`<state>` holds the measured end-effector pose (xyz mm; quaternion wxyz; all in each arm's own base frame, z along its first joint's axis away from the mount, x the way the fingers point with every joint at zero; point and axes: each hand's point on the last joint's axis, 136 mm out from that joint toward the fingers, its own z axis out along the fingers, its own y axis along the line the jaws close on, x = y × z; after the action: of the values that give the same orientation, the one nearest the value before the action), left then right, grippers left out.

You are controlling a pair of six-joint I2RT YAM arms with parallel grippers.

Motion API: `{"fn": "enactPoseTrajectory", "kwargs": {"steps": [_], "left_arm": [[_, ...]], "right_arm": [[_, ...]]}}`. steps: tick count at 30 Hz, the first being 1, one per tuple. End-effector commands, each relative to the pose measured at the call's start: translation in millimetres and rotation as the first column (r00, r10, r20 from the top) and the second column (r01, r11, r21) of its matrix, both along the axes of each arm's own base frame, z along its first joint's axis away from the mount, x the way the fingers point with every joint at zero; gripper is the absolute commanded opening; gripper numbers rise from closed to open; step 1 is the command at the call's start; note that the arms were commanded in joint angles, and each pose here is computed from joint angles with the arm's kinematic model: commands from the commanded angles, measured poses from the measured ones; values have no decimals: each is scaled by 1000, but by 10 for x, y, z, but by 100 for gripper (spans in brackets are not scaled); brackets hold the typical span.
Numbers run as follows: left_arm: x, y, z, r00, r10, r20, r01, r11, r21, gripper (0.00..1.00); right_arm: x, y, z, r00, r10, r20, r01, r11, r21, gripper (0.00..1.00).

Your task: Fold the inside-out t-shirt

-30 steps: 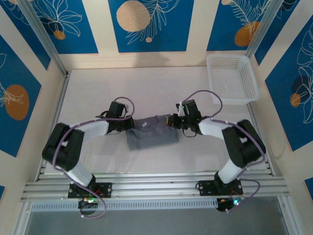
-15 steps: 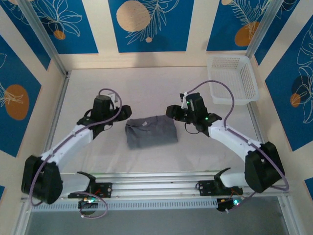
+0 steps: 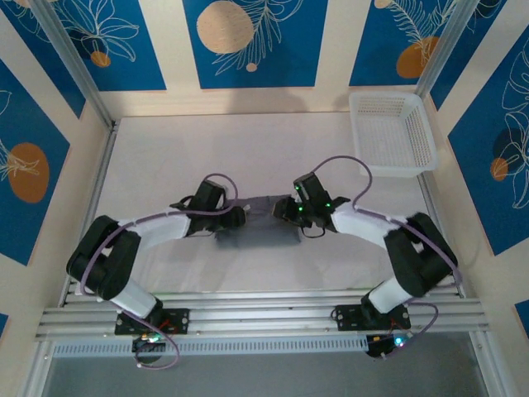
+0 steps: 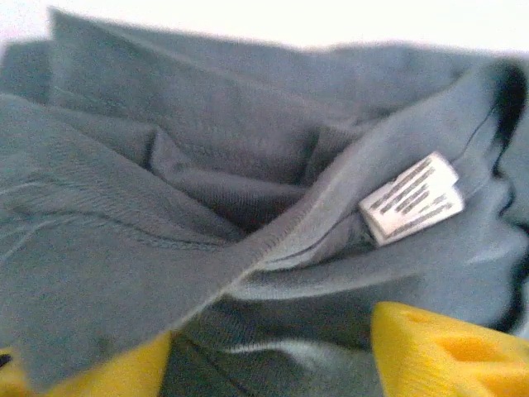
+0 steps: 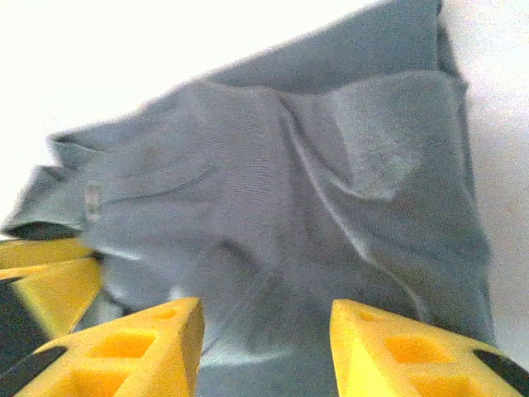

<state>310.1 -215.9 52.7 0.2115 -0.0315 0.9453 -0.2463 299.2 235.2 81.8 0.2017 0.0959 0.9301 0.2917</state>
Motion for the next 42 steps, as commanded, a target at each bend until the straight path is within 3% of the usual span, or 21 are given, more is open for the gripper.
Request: {"fn": "enactPoseTrajectory", "kwargs": {"steps": [1,5,10,14,18,21,23,26,29,34,37,42], "left_arm": [[345,82,374,995,41,96,-35,997,-66,75],[324,64,1031,974,-4,226,28,994,-106,83],[-49,242,1527,942,-9,334,55,990,-127,88],[-375,554,1530,932,35,360,-5,996,-83,90],[-572,951,1369,928,137,346,-148,989,8,94],[-635,1219,1265,915,239,324,-272,960,62,94],[-643,1302,1216,909,277,311,-312,948,68,96],[-607,1344,1145,905,310,291,-339,939,52,94],[-477,1384,1021,900,349,259,-368,929,26,90],[39,1526,670,890,419,181,-414,908,-64,85],[391,1688,448,874,469,127,-461,883,-89,74],[842,2041,125,834,544,92,-543,839,-35,59]], "right_arm": [[-163,-285,-23,984,-176,-35,176,984,-3,46],[-343,-212,-267,977,-172,-127,174,985,0,45],[-279,424,-315,989,-58,-132,69,995,77,36],[39,1302,-269,995,81,-63,-71,987,146,34],[423,2295,-255,961,276,-17,-266,941,208,34],[464,2904,-59,904,428,6,-410,862,299,36],[407,3038,162,880,470,65,-465,829,310,39],[408,2757,480,889,437,133,-457,844,282,44],[377,2183,695,917,366,158,-398,870,292,46],[174,1150,697,957,225,182,-259,946,194,49],[29,716,687,971,155,182,-189,964,188,49],[-106,262,633,982,54,183,-89,979,186,49]]}}
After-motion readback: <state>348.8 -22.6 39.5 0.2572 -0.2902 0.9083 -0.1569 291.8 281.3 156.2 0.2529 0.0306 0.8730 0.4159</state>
